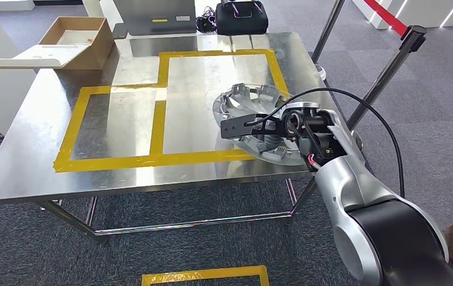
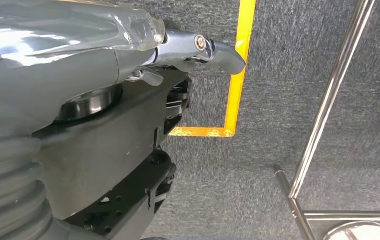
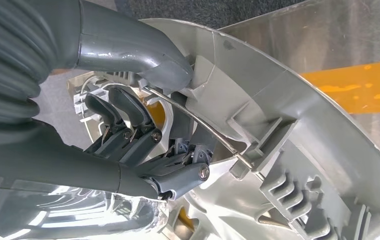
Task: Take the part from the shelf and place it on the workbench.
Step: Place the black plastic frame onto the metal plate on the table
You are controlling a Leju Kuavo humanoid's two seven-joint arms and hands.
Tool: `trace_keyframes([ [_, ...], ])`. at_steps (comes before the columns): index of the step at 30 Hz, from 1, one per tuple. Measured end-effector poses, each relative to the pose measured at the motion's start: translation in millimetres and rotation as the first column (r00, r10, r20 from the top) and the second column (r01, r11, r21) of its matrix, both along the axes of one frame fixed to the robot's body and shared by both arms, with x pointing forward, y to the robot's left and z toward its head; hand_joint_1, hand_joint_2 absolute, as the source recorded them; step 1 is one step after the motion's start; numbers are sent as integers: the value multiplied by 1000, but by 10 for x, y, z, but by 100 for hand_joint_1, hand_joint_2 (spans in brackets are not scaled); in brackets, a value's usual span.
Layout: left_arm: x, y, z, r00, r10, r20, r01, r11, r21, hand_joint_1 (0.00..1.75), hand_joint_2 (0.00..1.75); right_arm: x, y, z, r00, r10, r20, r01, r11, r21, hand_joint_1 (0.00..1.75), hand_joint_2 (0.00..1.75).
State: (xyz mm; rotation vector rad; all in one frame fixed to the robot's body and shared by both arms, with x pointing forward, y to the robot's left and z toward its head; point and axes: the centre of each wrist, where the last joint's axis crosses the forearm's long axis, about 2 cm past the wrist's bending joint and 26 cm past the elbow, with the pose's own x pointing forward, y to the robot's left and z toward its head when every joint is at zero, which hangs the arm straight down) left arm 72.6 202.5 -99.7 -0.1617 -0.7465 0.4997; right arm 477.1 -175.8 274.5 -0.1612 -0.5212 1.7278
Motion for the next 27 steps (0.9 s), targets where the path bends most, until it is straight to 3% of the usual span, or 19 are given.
trace_keyframes([
  [4, 2, -3, 1, 1000, -3, 2, 3, 1000, -8, 0, 175, 2, -7, 1, 1000, -3, 0, 3, 1000, 2, 175, 175],
  [8, 12, -2, 2, 1000, -15, -15, 15, 1000, -2, 0, 175, 4, -16, 2, 1000, -6, 1, 6, 1000, -1, 175, 0],
  [11, 23, -3, 4, 999, -29, -22, 30, 1000, 11, 0, 175, 6, -25, 1, 1000, -9, 1, 9, 1000, -2, 175, 0],
  [15, 29, -7, 6, 999, -38, -17, 38, 999, 8, 0, 0, 9, -37, -1, 1000, -13, 1, 13, 1000, -2, 175, 0],
  [27, 32, -12, 8, 1000, -27, -5, 26, 999, -20, 0, 0, 9, -54, -13, 1000, -18, 2, 18, 1000, -12, 175, 0],
])
